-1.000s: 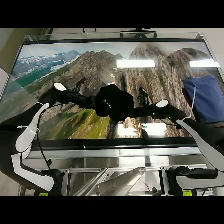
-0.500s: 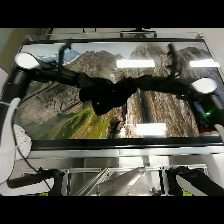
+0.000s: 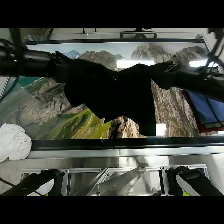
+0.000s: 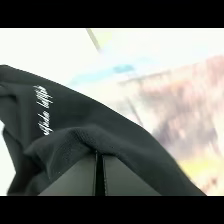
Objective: Fold the shirts.
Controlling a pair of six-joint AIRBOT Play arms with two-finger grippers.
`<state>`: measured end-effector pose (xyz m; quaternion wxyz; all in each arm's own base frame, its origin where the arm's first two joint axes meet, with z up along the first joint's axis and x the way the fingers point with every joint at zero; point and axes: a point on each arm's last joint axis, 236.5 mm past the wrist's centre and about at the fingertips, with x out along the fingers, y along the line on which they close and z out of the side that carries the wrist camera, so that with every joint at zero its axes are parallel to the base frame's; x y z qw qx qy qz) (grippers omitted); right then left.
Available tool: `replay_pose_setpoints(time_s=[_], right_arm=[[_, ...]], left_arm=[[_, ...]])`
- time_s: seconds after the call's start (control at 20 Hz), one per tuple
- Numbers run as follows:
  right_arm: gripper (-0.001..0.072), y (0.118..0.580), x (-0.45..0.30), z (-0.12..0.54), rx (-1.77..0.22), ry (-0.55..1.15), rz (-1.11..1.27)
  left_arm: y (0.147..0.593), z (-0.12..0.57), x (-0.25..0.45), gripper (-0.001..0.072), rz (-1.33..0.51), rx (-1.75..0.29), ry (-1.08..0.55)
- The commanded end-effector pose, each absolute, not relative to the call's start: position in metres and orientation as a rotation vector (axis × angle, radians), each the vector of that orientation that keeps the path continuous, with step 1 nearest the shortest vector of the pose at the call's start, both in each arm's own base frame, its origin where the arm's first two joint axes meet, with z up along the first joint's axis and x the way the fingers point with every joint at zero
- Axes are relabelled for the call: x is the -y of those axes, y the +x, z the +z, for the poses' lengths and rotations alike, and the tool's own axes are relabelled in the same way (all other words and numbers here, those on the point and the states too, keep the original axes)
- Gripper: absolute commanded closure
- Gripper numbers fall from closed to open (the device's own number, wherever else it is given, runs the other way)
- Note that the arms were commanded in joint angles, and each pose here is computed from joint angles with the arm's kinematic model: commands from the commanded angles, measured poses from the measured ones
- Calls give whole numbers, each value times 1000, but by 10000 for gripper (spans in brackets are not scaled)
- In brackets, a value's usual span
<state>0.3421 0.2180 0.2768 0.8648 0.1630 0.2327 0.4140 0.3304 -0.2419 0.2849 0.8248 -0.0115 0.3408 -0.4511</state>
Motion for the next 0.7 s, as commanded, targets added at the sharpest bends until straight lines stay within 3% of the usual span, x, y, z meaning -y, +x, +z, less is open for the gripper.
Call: replay_pose_setpoints(time_s=[0.0, 0.25, 0.3, 0.35, 0.4, 0.5, 0.65], right_arm=[[694, 379, -218, 192, -702, 387, 795], [679, 481, -200, 82, -753, 474, 573], [466, 491, -196, 74, -759, 483, 554], [210, 494, -192, 70, -771, 483, 556], [225, 493, -186, 70, -782, 471, 557], [328, 478, -162, 66, -852, 438, 562], [328, 432, -109, 41, -1073, 459, 499]], left_arm=[[369, 206, 238, 684, -871, -854, -43], [436, 77, 202, 675, -737, -1086, -154], [446, 61, 186, 603, -710, -1125, -178], [453, 51, 171, 302, -693, -1164, -201], [455, 42, 156, 7, -684, -1210, -224], [450, 27, 132, 5, -674, -1319, -281], [433, 13, 131, 5, -719, -1410, -373]])
